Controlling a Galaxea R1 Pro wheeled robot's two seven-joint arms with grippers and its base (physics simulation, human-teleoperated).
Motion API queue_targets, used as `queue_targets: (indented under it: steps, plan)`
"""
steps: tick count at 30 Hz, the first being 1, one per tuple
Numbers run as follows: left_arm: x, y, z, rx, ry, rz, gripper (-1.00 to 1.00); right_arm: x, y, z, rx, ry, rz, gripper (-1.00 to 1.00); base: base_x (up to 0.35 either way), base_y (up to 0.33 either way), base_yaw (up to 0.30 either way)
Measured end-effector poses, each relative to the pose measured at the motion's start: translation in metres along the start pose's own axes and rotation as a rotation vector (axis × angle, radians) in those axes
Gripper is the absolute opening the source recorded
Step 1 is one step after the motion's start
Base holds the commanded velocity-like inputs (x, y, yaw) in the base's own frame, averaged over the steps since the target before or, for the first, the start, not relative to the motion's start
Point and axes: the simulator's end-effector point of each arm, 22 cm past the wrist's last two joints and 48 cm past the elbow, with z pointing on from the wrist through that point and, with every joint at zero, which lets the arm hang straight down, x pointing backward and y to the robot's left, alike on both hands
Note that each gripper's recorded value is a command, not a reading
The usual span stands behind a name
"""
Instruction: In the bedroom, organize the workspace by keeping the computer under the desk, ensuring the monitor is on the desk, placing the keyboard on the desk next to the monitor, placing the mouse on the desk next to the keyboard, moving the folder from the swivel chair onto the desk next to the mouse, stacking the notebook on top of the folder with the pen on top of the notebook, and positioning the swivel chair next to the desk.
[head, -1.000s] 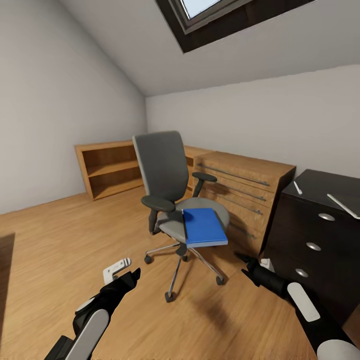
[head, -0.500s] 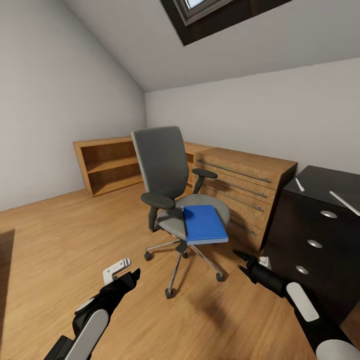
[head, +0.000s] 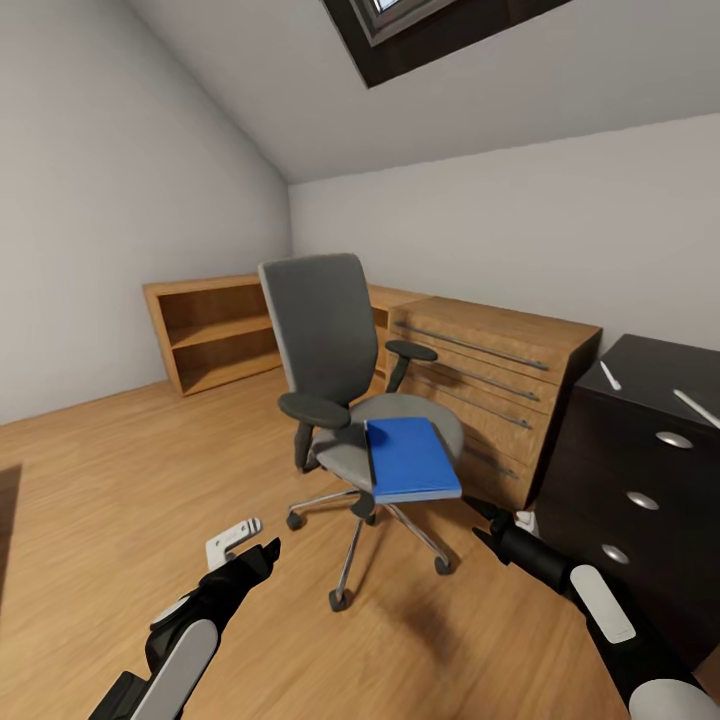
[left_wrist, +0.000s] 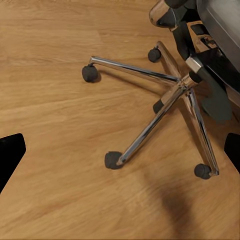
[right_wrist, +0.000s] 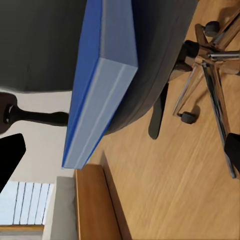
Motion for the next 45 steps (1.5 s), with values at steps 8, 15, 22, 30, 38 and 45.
queue_targets:
  steps: [8,15,22,30,38,45]
  plan:
    - [0.0002,-0.0003,-0.0001,0.000,-0.001,0.002,1.00,0.0004,0.0001,0.0001,0.001,0.001,-0.001,1.00,0.126,0.000,0.000]
    - [0.0014,-0.0012,0.0000,0.004,0.004,0.000,1.00,0.0007,-0.0003,0.0003,0.002,0.002,-0.001,1.00,0.118,0.001,0.000]
    - [0.0016,-0.0017,-0.0002,0.005,0.004,0.000,1.00,0.0018,-0.0002,0.0009,0.001,0.003,0.001,1.00,0.126,0.107,0.000]
    - [0.0021,-0.0016,0.0001,0.005,0.006,0.001,1.00,0.0037,0.0001,0.0023,0.000,0.005,0.004,1.00,0.079,0.071,0.000]
    - [0.0026,-0.0018,0.0002,0.006,0.007,0.000,1.00,0.0043,-0.0001,0.0026,0.001,0.006,0.004,1.00,0.013,0.092,0.000]
    - [0.0036,-0.0013,0.0007,0.006,0.010,-0.001,1.00,0.0049,0.0002,0.0031,0.000,0.006,0.004,1.00,0.002,0.081,0.000]
